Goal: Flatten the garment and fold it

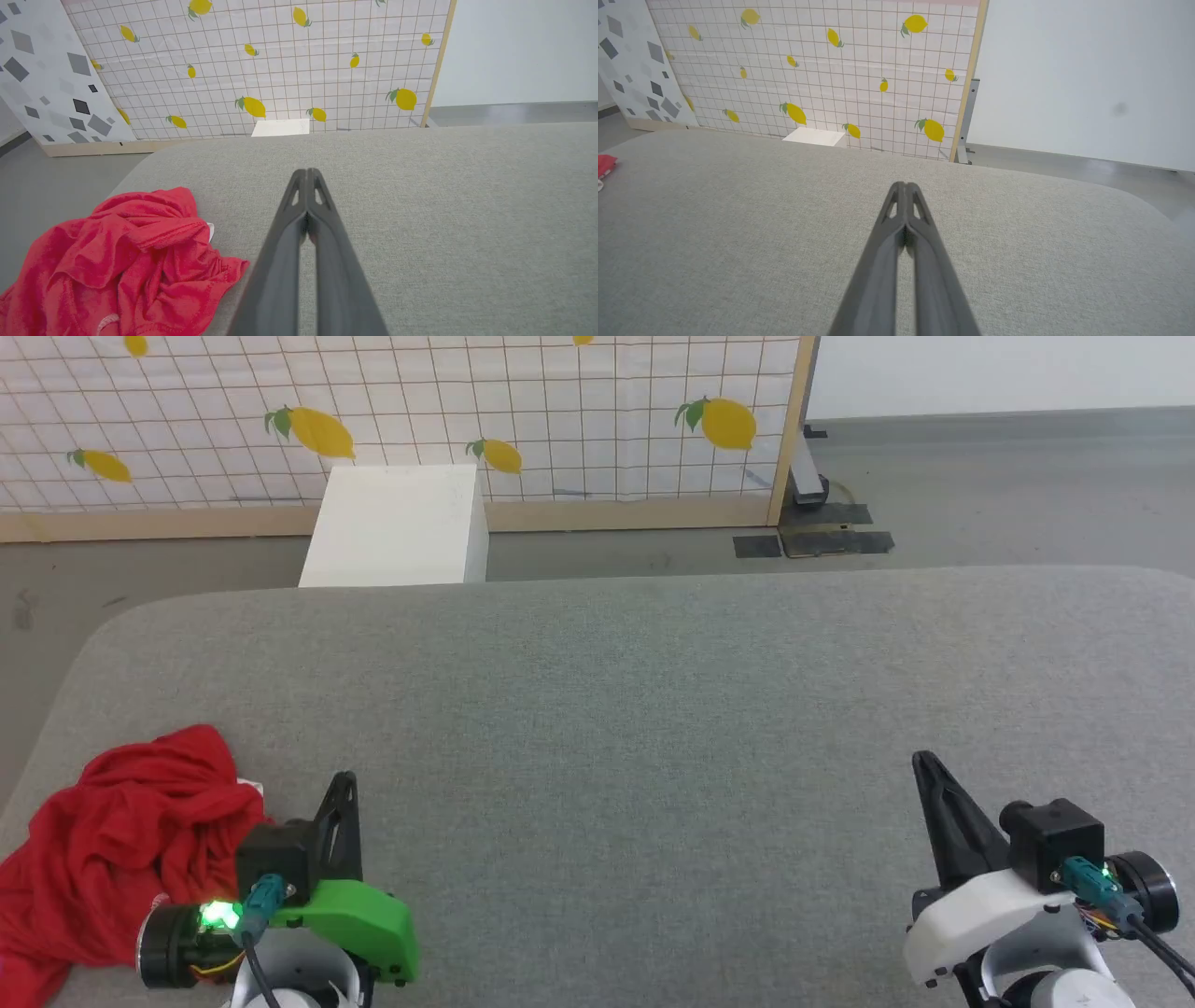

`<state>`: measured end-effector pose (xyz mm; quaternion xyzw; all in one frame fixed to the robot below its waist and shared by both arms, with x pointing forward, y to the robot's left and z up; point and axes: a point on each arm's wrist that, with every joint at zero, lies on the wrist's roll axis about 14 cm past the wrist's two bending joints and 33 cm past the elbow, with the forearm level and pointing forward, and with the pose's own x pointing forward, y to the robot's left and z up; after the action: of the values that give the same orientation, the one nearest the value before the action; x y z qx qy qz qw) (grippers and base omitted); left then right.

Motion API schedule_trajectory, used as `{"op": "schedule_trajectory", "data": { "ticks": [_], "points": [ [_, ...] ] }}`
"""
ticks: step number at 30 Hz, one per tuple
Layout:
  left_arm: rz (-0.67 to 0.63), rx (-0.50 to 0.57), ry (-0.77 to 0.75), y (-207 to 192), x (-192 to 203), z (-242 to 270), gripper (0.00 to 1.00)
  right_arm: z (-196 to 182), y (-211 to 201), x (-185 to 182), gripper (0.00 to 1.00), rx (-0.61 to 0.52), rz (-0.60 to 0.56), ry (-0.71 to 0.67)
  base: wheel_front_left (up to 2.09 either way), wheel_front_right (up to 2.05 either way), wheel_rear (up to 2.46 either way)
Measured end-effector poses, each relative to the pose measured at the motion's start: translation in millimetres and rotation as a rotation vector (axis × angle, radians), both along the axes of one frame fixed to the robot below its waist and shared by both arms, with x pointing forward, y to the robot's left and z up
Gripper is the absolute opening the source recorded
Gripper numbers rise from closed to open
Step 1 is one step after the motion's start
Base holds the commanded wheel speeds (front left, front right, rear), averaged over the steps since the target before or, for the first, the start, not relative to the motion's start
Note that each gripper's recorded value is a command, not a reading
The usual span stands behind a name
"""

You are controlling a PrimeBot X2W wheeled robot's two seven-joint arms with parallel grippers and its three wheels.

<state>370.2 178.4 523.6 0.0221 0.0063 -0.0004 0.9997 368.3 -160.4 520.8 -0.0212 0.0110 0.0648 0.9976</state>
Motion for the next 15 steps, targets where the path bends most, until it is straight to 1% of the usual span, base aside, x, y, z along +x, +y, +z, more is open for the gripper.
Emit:
{"op": "schedule_trajectory", "data": {
  "ticks": [11, 12, 15],
  "points": [
    [0.000, 0.000, 0.000, 0.1, 0.0, 0.0, 0.00, 0.0, 0.0, 0.0, 0.00, 0.000, 0.000, 0.000, 0.00, 0.00, 0.00],
    [0.000, 0.000, 0.000, -0.1, 0.0, 0.0, 1.00, -0.1, -0.1, 0.0, 1.00, 0.000, 0.000, 0.000, 0.00, 0.00, 0.00],
    [-0.002, -0.003, 0.001, -0.8, -0.1, -0.3, 1.00, -0.5, -0.3, -0.2, 1.00, 0.000, -0.001, 0.001, 0.00, 0.00, 0.00]
  ]
}}
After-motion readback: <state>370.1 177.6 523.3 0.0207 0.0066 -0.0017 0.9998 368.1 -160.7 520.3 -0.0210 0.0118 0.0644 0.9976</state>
